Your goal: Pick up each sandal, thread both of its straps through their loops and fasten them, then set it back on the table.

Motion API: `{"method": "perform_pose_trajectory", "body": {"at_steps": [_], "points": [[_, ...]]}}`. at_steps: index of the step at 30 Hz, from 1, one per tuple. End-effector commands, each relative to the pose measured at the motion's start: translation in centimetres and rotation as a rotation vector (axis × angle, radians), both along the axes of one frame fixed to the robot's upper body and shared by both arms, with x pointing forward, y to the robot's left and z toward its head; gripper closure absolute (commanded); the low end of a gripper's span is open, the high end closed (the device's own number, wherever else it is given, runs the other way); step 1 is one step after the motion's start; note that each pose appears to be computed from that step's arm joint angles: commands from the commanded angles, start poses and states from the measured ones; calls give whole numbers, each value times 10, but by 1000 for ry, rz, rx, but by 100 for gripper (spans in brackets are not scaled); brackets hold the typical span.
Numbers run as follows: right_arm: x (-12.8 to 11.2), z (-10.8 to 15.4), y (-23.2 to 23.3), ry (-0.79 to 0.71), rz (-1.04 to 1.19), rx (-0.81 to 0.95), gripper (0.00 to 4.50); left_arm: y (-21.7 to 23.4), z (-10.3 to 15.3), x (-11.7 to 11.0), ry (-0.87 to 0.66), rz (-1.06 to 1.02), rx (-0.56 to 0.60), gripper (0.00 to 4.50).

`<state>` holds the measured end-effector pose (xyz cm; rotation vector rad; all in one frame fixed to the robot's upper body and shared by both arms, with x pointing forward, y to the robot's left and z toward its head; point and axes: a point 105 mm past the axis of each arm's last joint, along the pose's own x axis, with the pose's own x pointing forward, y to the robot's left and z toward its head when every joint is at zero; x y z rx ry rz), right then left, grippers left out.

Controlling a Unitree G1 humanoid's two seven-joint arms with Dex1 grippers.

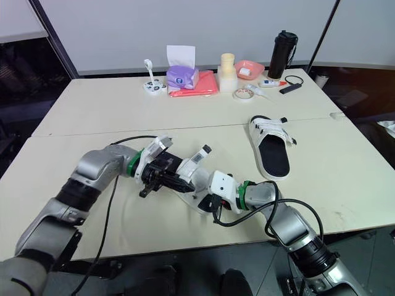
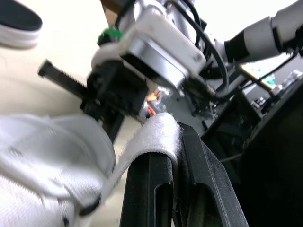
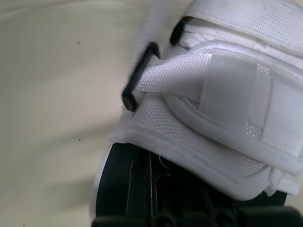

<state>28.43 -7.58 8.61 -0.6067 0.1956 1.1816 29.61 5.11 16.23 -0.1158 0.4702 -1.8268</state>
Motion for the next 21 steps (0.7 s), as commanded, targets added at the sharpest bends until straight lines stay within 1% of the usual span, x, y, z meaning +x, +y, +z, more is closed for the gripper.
{"method": "perform_pose_trajectory", "body": {"at_steps": [1, 7, 14, 20, 21], "points": [[-5, -37, -18, 122, -67, -94, 450, -11, 33, 9, -123, -50, -85, 446], [-9, -39, -20, 124, -75, -98, 450, -25, 26, 15, -140, -83, -66, 446], [-11, -39, -21, 123, -88, -96, 450, -31, 6, 22, -149, -74, -10, 446], [-11, -40, -21, 123, -93, -95, 450, -38, -6, 35, -173, 2, -7, 446], [-11, -39, -21, 123, -93, -95, 450, -39, -8, 37, -173, 17, -10, 382]]}}
